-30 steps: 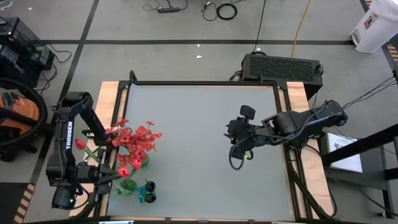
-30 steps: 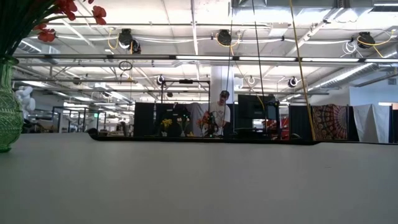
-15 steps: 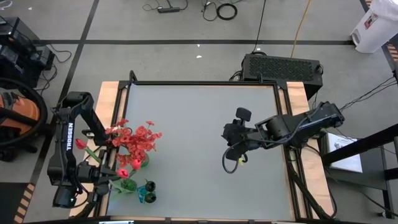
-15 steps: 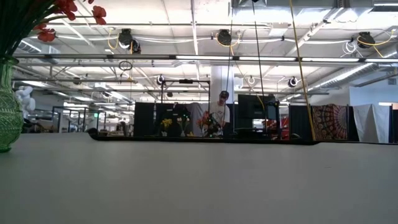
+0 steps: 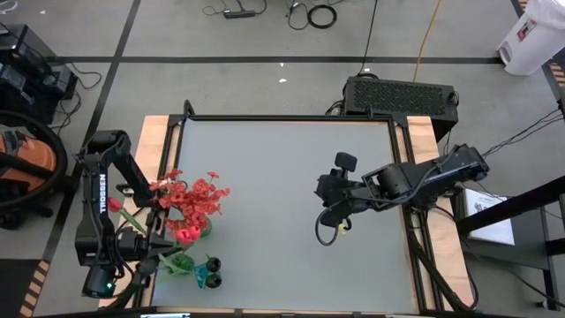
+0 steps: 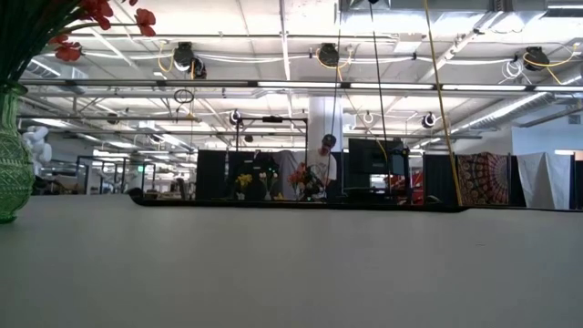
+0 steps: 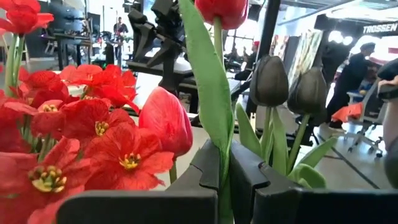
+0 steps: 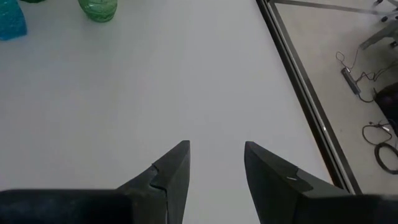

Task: Sort flowers into vase by color
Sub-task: Put the light orange flower into the bottom green vase

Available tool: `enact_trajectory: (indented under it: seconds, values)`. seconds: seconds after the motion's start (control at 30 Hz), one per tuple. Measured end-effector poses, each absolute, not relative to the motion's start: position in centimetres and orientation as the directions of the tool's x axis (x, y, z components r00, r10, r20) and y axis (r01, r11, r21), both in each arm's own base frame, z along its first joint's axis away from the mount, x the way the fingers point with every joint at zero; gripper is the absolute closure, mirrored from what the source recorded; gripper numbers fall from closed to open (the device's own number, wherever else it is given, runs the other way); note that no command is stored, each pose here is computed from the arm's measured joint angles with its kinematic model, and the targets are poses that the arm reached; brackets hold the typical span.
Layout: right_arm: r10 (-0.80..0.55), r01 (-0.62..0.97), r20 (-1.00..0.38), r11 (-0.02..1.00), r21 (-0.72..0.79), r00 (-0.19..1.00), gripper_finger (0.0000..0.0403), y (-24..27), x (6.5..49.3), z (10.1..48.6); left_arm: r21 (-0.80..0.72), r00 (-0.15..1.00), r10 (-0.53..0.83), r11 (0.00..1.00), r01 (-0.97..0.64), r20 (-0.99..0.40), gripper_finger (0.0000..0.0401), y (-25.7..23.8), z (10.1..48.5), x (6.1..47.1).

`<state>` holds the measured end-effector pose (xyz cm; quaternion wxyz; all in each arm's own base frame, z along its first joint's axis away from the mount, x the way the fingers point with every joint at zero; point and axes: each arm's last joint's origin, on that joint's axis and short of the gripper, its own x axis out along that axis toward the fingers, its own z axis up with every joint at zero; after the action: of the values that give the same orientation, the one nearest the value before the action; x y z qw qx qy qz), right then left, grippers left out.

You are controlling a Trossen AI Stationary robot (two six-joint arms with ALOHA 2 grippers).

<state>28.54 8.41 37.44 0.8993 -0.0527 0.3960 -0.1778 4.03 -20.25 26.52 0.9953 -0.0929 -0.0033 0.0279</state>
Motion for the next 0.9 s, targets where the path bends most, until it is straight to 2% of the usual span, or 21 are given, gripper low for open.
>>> enact_trajectory:
  seconds: [0.4, 0.67, 0.9]
  values:
    - [-0.361, 0.278, -0.694, 0.931, -0.235, 0.623, 0.0259, 8.4, 28.5, 37.4, -0.201, 0.990, 0.140, 0.970, -0.137, 0.001, 0.0391, -20.0, 26.7, 5.7]
    - [-0.365, 0.277, -0.701, 0.930, -0.242, 0.613, 0.0259, 8.4, 28.4, 37.4, -0.151, 0.992, 0.127, 0.981, -0.125, 0.001, 0.0391, -20.0, 26.5, 5.5]
    - [-0.365, 0.277, -0.701, 0.930, -0.241, 0.613, 0.0259, 8.4, 28.4, 37.4, -0.173, 0.992, 0.129, 0.977, -0.127, -0.001, 0.0391, -20.2, 25.2, 5.5]
